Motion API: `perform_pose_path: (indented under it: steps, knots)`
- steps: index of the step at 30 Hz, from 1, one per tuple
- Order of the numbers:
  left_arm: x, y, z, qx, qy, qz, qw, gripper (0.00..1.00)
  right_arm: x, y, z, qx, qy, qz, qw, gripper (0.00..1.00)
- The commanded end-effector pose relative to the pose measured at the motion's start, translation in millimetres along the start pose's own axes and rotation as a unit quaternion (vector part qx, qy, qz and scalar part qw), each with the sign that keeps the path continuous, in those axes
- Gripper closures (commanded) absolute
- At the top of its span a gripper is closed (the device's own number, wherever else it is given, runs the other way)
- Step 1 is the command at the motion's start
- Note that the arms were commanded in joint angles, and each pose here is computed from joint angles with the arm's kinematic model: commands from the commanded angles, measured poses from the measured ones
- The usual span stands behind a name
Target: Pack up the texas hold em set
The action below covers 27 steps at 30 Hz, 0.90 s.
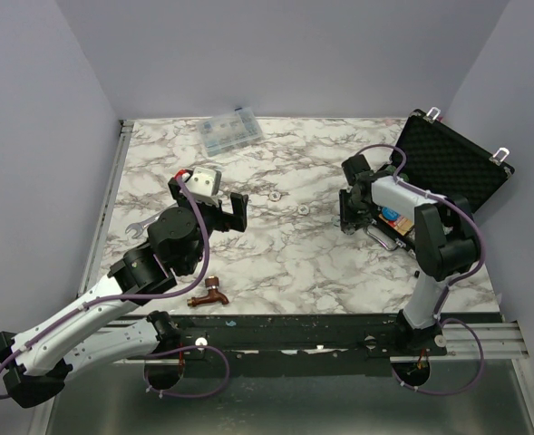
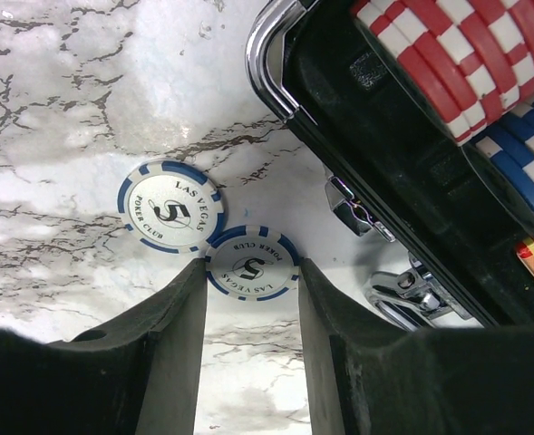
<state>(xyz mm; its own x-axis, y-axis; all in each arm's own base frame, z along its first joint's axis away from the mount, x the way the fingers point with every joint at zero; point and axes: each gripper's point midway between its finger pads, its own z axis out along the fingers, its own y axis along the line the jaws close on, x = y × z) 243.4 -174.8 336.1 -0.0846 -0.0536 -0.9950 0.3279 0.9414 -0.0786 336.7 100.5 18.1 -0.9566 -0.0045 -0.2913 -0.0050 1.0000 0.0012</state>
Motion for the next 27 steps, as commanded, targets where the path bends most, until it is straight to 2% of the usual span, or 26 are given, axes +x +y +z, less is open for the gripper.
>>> perform_pose_path:
  steps: [1, 11, 27]
  knots:
    - [-13.8, -2.4, -1.4, 0.007, -0.013, -0.012, 1.000, 0.01, -5.3, 1.2, -13.7, -0.013, -0.016, 0.006, 1.000, 0.65]
    - [-15.9, -5.0, -2.9, 0.015, -0.012, -0.017, 1.000, 0.01, -18.7, 2.6, -34.1, -0.018, -0.038, 0.006, 0.999, 0.66]
    - [-13.1, -4.3, -0.8, 0.010, -0.010, -0.013, 1.000, 0.01, -32.7, 24.3, -9.3, -0.043, -0.016, -0.012, 0.999, 0.59]
